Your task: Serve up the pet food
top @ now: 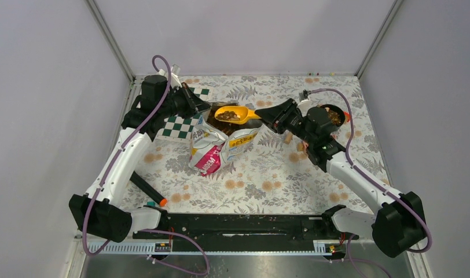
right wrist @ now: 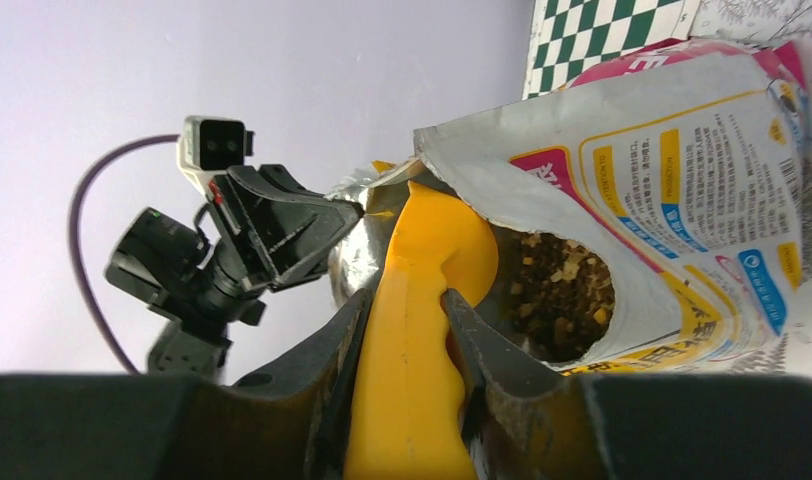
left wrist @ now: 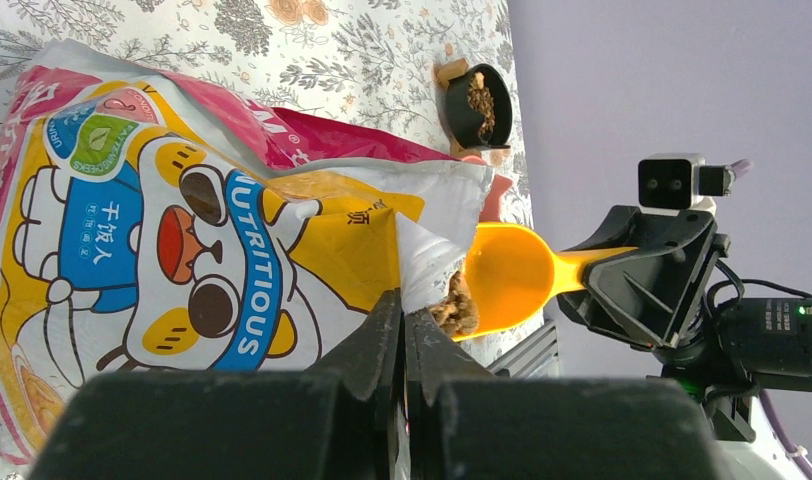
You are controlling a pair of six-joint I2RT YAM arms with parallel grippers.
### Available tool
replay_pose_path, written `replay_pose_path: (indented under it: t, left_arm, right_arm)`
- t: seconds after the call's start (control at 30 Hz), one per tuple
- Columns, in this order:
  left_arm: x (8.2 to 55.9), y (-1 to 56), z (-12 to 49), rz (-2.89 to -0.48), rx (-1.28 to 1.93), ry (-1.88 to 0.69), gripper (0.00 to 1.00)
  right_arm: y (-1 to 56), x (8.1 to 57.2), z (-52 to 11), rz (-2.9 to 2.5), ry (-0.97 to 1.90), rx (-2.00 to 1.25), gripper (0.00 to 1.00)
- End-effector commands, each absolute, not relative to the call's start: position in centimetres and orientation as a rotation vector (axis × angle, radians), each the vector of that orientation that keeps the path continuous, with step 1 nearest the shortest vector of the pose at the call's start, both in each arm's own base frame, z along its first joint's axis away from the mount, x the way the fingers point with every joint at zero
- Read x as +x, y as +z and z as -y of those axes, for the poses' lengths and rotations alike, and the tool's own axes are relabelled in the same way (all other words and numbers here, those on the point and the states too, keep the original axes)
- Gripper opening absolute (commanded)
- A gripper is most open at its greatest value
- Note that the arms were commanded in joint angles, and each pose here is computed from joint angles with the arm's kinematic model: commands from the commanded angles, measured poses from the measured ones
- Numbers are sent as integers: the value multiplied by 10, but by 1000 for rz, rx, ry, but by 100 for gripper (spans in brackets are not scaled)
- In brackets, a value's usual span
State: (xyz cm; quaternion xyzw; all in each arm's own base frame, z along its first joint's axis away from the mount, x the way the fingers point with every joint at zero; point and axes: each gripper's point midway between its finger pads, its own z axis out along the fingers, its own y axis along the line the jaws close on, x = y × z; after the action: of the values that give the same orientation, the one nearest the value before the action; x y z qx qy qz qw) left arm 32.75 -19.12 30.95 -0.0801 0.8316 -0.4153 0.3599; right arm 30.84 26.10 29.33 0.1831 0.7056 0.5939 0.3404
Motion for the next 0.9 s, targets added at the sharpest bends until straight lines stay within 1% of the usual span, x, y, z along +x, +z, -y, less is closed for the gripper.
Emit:
replay_pose_path:
  t: [0.0, 0.2, 0.53, 0.87]
  left_arm:
    - [320, 353, 190, -2005, -174, -1115, 0]
    - [320, 363, 188, -1984, -169, -1103, 0]
    - [309, 363, 187, -1958, -115, -1108, 0]
    - [312, 361, 183, -1962, -43, -1033, 0]
  right_arm:
    - [336, 306, -246, -1678, 1653, 595, 0]
    - [339, 301, -226, -1630, 1672, 692, 0]
    - [348, 280, -196, -1534, 1662, 712, 0]
    - [355, 288, -134, -1457, 1475, 816, 0]
